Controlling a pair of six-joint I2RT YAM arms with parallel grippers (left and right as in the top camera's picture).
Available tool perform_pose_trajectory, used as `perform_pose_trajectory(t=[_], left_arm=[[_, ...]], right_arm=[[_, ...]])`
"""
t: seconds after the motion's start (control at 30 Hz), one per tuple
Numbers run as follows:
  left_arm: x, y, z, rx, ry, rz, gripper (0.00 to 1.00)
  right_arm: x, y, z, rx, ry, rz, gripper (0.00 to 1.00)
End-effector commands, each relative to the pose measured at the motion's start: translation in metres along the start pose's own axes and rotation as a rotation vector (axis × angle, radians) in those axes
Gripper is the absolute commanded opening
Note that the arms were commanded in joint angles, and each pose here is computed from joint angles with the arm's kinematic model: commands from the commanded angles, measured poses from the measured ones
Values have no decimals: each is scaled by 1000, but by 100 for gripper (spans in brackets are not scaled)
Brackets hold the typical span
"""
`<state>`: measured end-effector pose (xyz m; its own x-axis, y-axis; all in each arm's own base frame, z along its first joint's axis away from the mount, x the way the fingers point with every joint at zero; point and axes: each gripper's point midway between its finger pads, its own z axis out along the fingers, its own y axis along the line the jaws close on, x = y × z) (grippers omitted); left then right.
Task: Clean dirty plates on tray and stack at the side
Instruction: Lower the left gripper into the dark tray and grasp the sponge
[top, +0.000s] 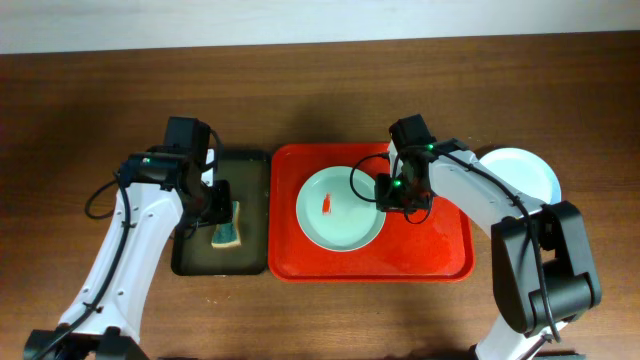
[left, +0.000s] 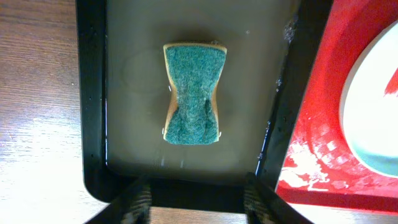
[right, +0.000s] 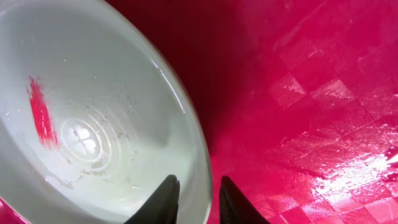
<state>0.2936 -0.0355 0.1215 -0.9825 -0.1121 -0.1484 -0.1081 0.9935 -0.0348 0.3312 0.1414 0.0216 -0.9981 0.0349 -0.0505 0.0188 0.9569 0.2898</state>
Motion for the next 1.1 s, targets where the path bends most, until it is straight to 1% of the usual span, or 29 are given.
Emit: perform_pose_trajectory(t=[0.0, 0.07, 0.13, 0.17, 0.2, 0.23, 0.27, 0.4, 0.5, 0.67, 0.93, 1.07], left_arm=[[1, -1, 14, 3, 47, -3, 49], [-1, -6, 22, 35, 98, -13, 50], [-6, -7, 32, 33, 146, -21, 52], [-8, -7, 38, 31, 156, -20, 51], [-11, -7, 44, 30, 163, -23, 49], [-11, -7, 50, 28, 171, -23, 46], [-12, -7, 51, 29, 169, -22, 45], [-14, -8, 52, 29, 159, -21, 43], [-15, -2, 54, -4, 150, -1, 43], [-9, 1, 72, -11, 143, 1, 34], [4, 9, 91, -40, 153, 1, 35], [3, 9, 106, -31, 116, 1, 32]], right_arm=[[3, 0, 5, 2, 12, -3, 24], [3, 0, 5, 2, 12, -3, 24], [3, 0, 5, 2, 13, -3, 24], [3, 0, 5, 2, 13, -3, 25], [3, -1, 4, 3, 16, -2, 28], [4, -1, 4, 3, 16, -2, 28], [4, 0, 5, 3, 16, -2, 29], [5, -1, 4, 5, 22, 0, 29], [6, -1, 4, 6, 26, 1, 29], [5, -1, 4, 6, 23, 0, 30], [5, -1, 4, 6, 23, 0, 30], [5, -1, 4, 6, 23, 0, 31]])
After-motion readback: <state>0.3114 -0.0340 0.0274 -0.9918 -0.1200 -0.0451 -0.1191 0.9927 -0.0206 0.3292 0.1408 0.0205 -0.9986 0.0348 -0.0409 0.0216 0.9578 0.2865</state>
